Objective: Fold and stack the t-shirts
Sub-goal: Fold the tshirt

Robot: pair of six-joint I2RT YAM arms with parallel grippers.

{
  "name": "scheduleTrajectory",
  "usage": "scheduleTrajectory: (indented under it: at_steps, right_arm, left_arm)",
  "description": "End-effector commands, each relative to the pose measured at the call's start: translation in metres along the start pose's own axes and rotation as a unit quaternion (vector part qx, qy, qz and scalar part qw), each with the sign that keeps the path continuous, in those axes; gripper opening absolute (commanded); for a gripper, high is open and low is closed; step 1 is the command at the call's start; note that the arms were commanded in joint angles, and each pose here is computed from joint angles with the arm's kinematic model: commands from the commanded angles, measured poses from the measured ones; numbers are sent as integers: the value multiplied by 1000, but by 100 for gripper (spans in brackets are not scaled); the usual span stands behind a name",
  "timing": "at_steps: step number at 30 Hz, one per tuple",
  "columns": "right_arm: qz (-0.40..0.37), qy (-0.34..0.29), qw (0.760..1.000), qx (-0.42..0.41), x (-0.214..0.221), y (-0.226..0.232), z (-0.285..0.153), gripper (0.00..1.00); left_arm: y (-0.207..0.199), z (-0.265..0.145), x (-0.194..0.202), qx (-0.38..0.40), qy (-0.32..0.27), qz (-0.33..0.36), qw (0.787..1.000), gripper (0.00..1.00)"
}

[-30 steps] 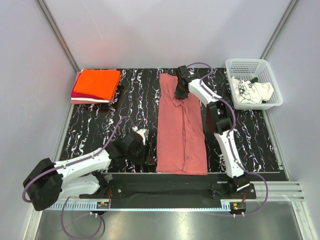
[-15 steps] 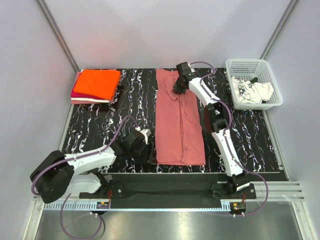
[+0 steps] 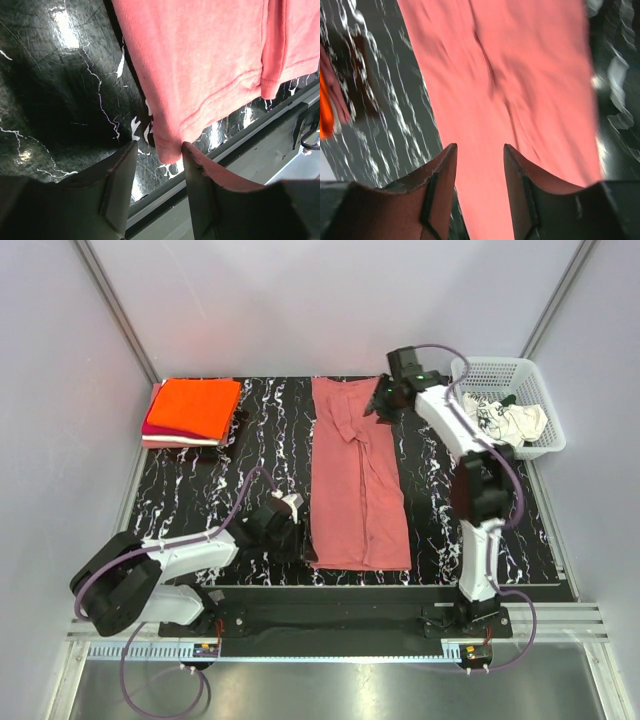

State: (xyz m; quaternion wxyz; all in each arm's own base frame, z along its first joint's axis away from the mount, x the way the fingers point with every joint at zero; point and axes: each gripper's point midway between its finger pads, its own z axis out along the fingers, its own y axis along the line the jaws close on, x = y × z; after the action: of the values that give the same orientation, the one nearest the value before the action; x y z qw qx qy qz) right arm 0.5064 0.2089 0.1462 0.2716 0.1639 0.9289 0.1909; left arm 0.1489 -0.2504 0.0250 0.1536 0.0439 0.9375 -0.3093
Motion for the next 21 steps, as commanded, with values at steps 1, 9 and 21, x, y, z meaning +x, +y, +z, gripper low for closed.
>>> scheduleTrajectory:
  at_steps: [1, 9, 21]
  right_arm:
    - [-40, 13, 999, -11, 32, -15, -67, 50]
    - [-25, 112, 993, 38, 187, -130, -125, 50]
    - [72, 160, 984, -9, 285, -168, -135, 45]
  left_arm:
    - [0, 3, -11, -4, -18, 9, 1000, 42]
    - [-3, -3, -4, 5, -2, 17, 1000, 0]
    - [6, -17, 0, -11, -17, 14, 1000, 0]
